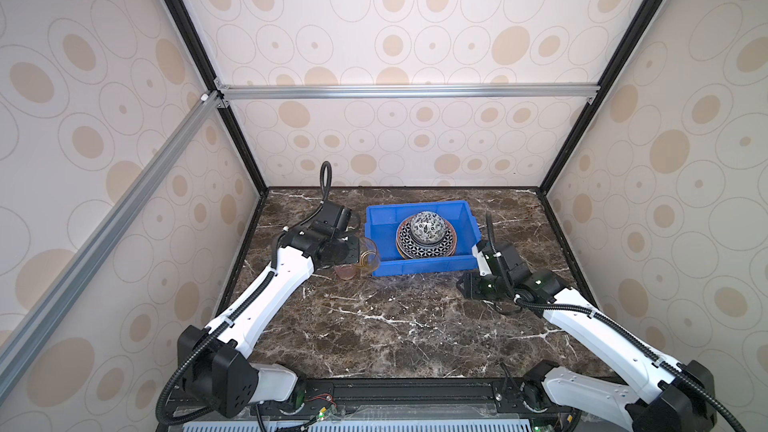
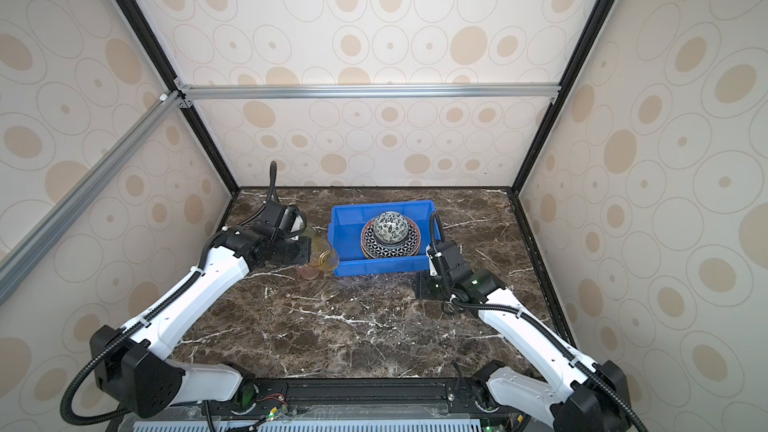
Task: Place the mixed dishes into the plastic bin
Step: 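Lift the yellow glass with the left gripper and carry it over the bin, then lower the yellow glass into the bin beside the stacked plates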
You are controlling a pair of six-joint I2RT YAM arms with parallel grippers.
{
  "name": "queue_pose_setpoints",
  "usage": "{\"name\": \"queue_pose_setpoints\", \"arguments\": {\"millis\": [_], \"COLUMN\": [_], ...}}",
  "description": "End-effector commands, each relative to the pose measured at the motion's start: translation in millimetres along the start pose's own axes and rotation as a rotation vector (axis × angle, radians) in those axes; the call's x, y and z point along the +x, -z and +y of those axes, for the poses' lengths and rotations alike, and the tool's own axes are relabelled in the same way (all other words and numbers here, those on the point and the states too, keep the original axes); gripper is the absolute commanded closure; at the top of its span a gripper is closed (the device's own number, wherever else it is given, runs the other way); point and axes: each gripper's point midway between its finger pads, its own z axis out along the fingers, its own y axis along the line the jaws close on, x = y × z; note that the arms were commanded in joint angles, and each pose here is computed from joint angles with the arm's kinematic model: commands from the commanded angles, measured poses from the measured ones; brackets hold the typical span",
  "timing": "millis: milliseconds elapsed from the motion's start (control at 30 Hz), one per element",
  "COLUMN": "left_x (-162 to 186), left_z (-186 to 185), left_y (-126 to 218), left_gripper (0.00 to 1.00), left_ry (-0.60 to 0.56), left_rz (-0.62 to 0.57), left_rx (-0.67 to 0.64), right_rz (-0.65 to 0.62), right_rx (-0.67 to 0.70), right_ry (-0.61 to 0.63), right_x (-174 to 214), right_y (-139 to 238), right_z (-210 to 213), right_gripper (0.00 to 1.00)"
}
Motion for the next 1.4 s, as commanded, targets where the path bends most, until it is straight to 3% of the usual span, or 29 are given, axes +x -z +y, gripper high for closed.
{"name": "queue_pose_setpoints", "arguments": {"millis": [0,567,1367], "left_x": [-26,-69,-57], "left_z": [-15,-50,-44], "left_y": [6,-31,-78], "left_gripper": [1.00,1.00,1.00], "left_ry": [-0.034,-0.108,-0.147], "left_rz": [-0.066,-0.051,0.040], "left_rx": [0.018,-0.025,-0.125], "right_rz": [-0.017,-0.065,-0.074], "right_rx": [0.026,0.088,0.123], "right_ry": [0.010,0.029,0.035], "right_x": [0,-1,2], "right_y": [7,22,28], "right_z": [-6,-20,-28], "right_gripper": [0.48,0.47,0.42]}}
